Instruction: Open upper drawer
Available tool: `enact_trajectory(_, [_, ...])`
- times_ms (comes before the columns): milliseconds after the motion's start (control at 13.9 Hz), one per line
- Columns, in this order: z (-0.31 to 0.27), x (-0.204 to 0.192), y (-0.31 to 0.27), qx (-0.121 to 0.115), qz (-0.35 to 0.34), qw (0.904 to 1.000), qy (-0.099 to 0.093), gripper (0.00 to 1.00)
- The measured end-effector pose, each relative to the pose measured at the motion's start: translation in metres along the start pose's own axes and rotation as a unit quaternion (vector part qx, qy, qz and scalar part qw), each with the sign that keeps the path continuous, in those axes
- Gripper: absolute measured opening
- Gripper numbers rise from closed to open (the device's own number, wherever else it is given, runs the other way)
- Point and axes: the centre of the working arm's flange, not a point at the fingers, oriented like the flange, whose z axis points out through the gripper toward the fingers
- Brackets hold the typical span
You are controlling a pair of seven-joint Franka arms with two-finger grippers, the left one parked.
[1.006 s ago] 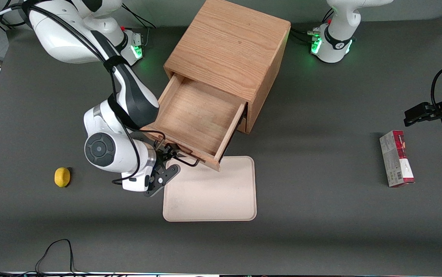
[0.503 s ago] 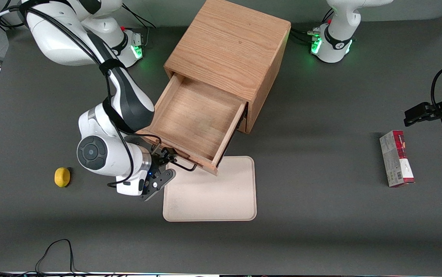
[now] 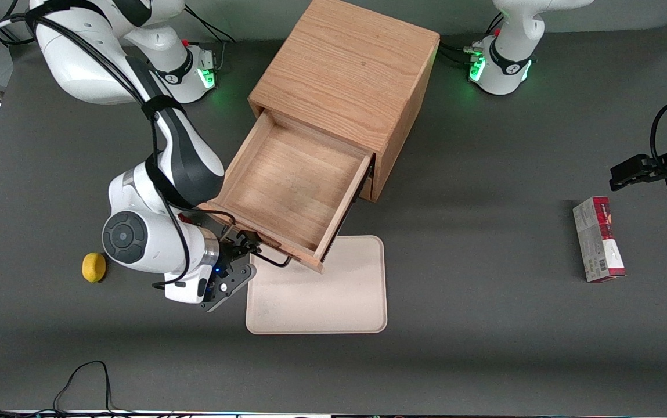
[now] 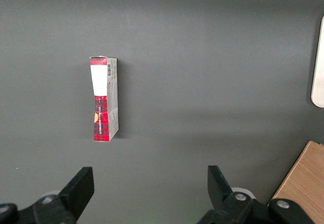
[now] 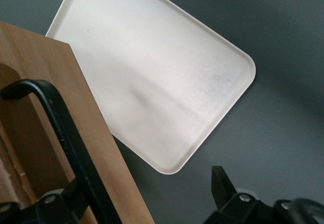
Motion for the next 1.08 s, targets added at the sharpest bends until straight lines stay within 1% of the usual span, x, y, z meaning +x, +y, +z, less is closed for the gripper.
enact_trajectory(790, [-0.003, 0.001, -0.002, 0.004, -0.001, 1.0000, -0.001, 1.00])
enact_trajectory(1078, [-0.018, 0.002, -0.002, 0.005, -0.005, 1.0000, 0.000, 1.00])
